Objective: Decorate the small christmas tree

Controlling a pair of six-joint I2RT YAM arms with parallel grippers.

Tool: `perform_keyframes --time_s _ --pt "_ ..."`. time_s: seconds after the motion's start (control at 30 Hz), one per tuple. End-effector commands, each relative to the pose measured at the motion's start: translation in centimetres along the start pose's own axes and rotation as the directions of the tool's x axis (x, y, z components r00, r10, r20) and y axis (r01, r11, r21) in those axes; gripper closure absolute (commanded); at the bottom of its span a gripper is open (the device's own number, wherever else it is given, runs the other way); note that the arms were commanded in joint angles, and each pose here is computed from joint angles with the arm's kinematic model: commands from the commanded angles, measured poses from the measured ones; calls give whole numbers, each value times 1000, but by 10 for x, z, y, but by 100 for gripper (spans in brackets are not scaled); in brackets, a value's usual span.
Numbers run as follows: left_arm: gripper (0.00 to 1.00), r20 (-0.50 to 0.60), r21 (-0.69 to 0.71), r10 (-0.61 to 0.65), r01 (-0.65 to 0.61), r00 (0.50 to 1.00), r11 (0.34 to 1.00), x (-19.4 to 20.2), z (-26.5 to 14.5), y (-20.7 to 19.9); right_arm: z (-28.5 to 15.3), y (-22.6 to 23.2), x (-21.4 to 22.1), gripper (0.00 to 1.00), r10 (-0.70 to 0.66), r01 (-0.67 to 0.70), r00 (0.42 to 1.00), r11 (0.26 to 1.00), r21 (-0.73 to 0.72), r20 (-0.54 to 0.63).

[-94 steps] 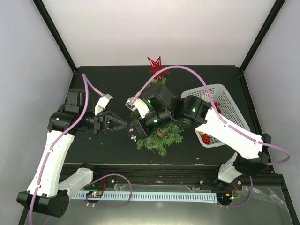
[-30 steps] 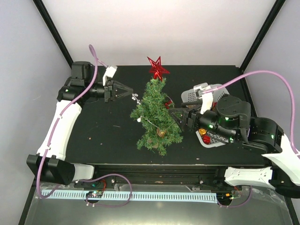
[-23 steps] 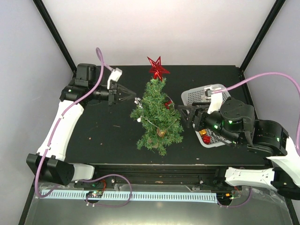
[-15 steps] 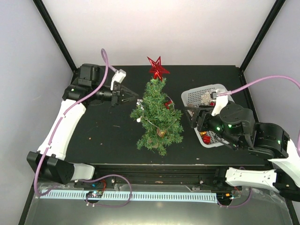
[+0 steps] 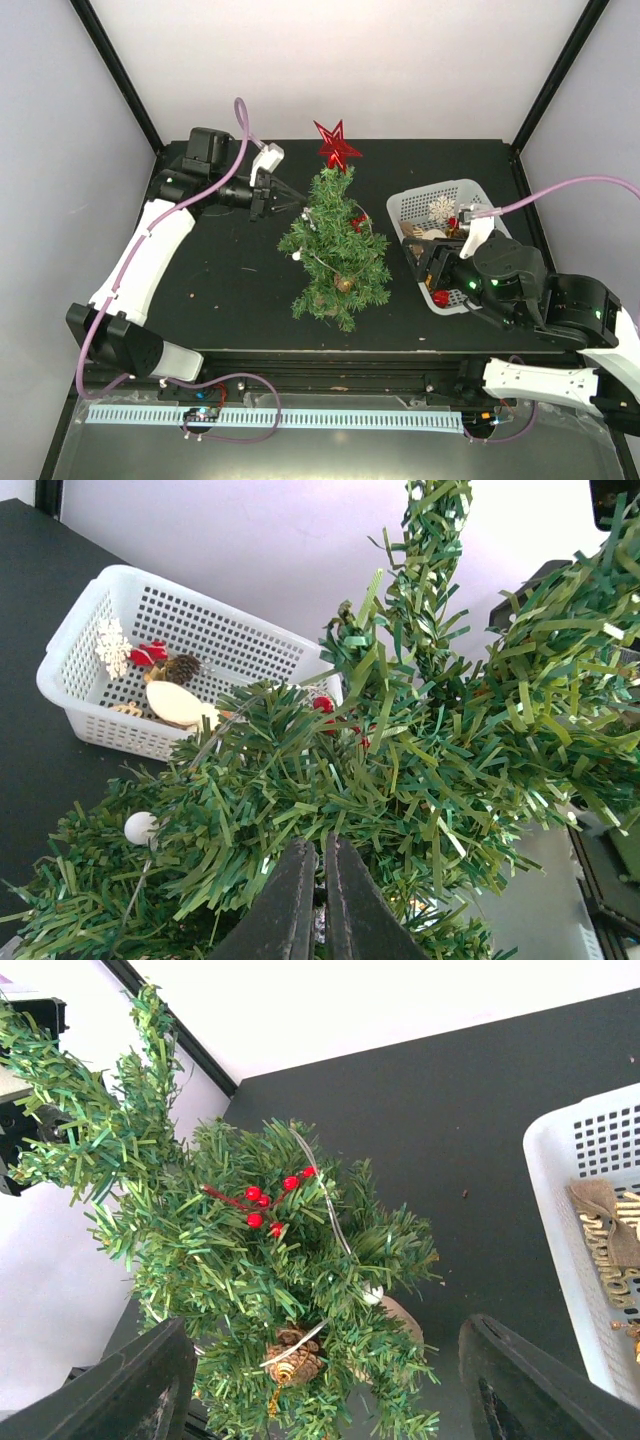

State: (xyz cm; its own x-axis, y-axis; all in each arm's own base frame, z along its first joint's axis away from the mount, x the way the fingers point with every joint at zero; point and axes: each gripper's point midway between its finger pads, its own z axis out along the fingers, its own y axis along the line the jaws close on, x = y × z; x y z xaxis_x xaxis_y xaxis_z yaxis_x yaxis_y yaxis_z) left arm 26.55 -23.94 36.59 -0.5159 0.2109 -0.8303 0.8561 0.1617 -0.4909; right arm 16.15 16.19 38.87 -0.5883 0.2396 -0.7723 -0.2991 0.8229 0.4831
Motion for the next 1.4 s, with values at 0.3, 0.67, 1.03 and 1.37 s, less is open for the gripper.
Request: perform_keyframes --time_s 0.3,0.67,1.03,1.37 --pt "98 -60 -35 69 -71 996 997 13 7 -6 0 -10 1 27 36 -36 999 999 20 31" --pt "98 -130 -99 83 -96 988 990 32 15 4 6 -9 6 27 11 -12 1000 1000 23 21" --pt "89 -142 -130 129 -148 981 980 27 10 -2 12 -9 9 27 -18 18 1000 999 37 20" --pt "51 -142 -156 174 -196 975 968 23 4 -7 14 -8 6 27 -40 39 999 998 43 33"
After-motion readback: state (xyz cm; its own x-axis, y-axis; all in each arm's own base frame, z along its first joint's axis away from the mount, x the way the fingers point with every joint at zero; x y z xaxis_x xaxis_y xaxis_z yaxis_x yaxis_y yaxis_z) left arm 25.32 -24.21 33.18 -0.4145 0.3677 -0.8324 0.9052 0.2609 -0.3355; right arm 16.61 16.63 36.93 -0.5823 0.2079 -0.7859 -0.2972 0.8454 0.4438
